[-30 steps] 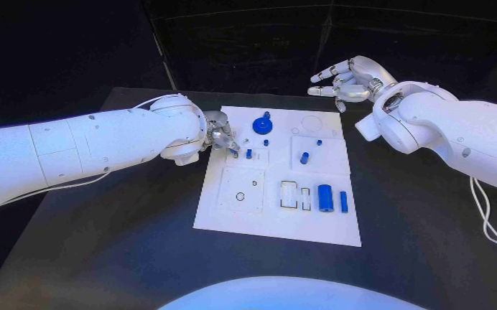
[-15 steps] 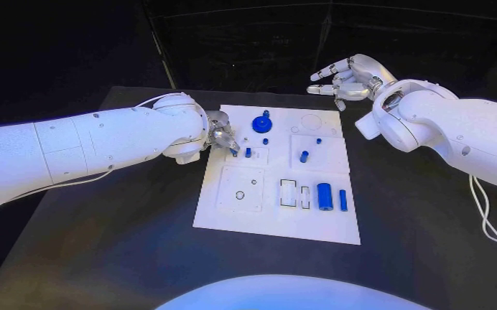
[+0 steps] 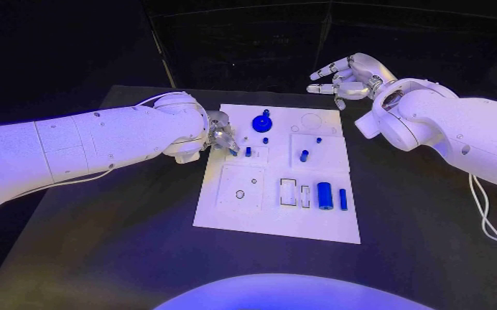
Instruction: Assemble the parts on the task board
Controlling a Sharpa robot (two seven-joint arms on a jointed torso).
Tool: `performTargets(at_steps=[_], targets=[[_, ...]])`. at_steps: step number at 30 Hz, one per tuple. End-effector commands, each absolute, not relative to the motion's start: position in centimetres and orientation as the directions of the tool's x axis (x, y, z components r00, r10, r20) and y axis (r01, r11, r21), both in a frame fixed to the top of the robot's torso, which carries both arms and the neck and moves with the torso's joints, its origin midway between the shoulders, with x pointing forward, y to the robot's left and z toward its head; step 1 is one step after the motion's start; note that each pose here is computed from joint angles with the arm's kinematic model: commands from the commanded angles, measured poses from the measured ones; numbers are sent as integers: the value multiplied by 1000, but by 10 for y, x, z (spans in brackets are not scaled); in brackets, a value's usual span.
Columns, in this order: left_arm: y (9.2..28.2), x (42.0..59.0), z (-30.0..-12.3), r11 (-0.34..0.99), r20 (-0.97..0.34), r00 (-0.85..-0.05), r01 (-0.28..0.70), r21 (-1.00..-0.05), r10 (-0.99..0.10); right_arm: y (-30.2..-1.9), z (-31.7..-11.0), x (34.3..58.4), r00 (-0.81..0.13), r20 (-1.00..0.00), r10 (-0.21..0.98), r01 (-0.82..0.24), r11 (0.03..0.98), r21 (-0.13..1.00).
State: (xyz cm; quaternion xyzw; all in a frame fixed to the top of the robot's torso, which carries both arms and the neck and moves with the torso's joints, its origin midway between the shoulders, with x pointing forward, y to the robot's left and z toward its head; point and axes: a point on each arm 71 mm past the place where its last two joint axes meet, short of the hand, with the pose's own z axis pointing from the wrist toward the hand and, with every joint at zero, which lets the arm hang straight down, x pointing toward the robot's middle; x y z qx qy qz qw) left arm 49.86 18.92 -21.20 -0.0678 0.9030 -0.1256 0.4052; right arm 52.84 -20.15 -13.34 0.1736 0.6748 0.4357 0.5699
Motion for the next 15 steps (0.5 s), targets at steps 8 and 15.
performTargets(at_steps=[8,15], targets=[[190,496,-215,968,-701,-686,-14,-252,-193,-201,-132,528,-294,-619,729,-271,557,785],[190,497,-216,968,-701,-686,-16,-251,-193,-200,-132,528,-294,-619,729,-272,557,785]])
